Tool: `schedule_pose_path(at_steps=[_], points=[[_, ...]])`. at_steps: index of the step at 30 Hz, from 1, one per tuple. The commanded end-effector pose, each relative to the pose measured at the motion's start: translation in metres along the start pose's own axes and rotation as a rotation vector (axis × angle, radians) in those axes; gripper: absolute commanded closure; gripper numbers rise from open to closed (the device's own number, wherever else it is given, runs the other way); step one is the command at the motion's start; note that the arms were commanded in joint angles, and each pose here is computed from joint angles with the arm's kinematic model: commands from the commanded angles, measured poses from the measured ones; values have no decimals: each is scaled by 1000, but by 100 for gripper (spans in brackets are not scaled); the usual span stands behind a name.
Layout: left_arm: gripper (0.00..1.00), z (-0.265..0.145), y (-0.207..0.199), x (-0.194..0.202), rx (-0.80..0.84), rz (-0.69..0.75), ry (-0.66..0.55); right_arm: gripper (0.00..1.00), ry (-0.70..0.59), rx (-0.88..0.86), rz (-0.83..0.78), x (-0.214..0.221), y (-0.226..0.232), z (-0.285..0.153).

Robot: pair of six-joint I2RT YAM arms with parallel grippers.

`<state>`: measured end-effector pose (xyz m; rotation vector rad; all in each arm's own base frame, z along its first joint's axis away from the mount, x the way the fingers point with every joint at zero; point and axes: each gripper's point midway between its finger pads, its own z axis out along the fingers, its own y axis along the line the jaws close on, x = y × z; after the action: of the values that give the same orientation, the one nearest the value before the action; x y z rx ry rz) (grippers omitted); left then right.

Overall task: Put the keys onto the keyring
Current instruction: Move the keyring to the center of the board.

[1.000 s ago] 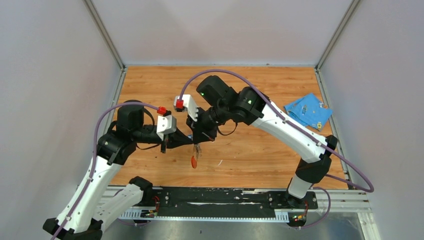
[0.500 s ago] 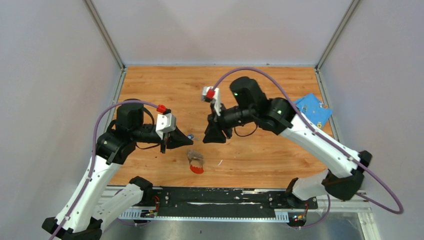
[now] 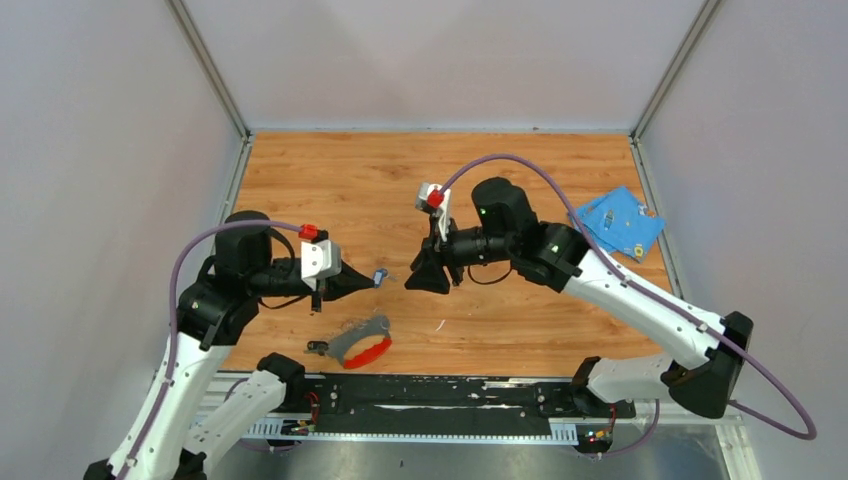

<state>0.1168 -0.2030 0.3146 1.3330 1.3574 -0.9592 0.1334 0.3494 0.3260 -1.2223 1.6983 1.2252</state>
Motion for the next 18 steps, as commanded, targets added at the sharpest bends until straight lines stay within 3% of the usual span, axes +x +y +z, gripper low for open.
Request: schedule_pose_path(at_steps=[1, 5, 7, 13, 18], points=[[100, -15, 23, 30, -155, 24, 89, 51, 28, 93, 11, 35, -37, 22], [97, -18, 36, 41, -204, -15, 128, 48, 89, 134, -31, 75, -60, 50], [81, -21, 40, 41, -227, -32, 136, 46, 122, 123, -62, 96, -65, 68], [61, -35, 53, 42, -353, -48, 168, 45, 187, 15, -151, 136, -66, 133], [57, -58, 82, 52, -538, -110, 229, 44, 223, -84, -262, 159, -52, 186]])
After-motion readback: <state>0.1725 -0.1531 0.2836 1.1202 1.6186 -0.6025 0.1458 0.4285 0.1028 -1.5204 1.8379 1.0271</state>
